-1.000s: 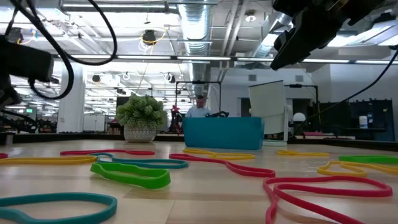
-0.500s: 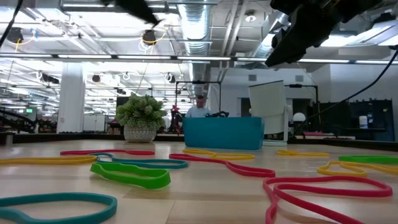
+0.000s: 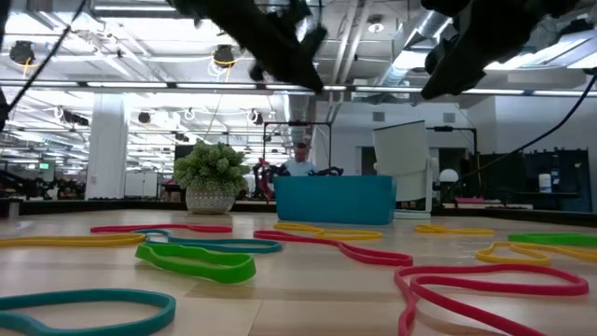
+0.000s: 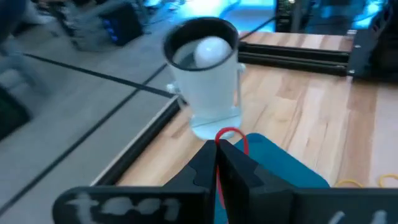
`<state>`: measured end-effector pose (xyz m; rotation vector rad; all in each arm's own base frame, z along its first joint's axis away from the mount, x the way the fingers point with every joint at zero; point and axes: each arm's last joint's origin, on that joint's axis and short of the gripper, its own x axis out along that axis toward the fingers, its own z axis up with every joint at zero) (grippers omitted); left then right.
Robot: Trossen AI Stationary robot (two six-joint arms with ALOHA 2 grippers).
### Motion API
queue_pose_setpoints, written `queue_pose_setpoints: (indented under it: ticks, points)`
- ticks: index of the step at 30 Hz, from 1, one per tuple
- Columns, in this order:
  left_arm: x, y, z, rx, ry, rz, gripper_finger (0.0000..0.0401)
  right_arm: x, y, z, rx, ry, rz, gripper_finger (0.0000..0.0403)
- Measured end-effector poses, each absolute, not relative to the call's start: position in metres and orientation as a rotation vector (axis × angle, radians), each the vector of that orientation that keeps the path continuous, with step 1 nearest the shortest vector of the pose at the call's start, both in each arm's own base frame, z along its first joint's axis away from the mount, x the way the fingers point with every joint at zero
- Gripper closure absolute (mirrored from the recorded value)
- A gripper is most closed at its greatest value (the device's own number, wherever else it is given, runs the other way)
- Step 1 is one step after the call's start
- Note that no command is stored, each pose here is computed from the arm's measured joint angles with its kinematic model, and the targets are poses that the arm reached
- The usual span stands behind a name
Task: Pick and place items into bin
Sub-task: Put the red rubber band into the blue bin
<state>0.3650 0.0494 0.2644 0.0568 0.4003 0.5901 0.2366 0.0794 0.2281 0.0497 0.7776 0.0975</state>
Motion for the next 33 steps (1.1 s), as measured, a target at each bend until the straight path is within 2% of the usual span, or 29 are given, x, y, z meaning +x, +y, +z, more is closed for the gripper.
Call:
queue_pose_setpoints:
  ticks: [6,12,20,26,33]
  points:
    - [0.382,0.089,0.213,0.017,0.495,0.649,0.0401,0.232,0.088,0.227,0.031,0.789,0.083,0.03]
    - [0.387,0.106,0.177,-0.045,0.583,0.643,0.0401,0.23,0.091,0.227,0.024,0.793,0.094,0.03]
    - [0.39,0.103,0.174,-0.063,0.583,0.556,0.0401,0.231,0.089,0.226,0.023,0.8,0.084,0.03]
    - [0.396,0.098,0.181,0.006,0.567,0.42,0.0401,0.231,0.089,0.226,0.015,0.799,0.085,0.03]
    - [0.398,0.093,0.183,0.045,0.58,0.403,0.0392,0.23,0.089,0.226,0.014,0.801,0.085,0.03]
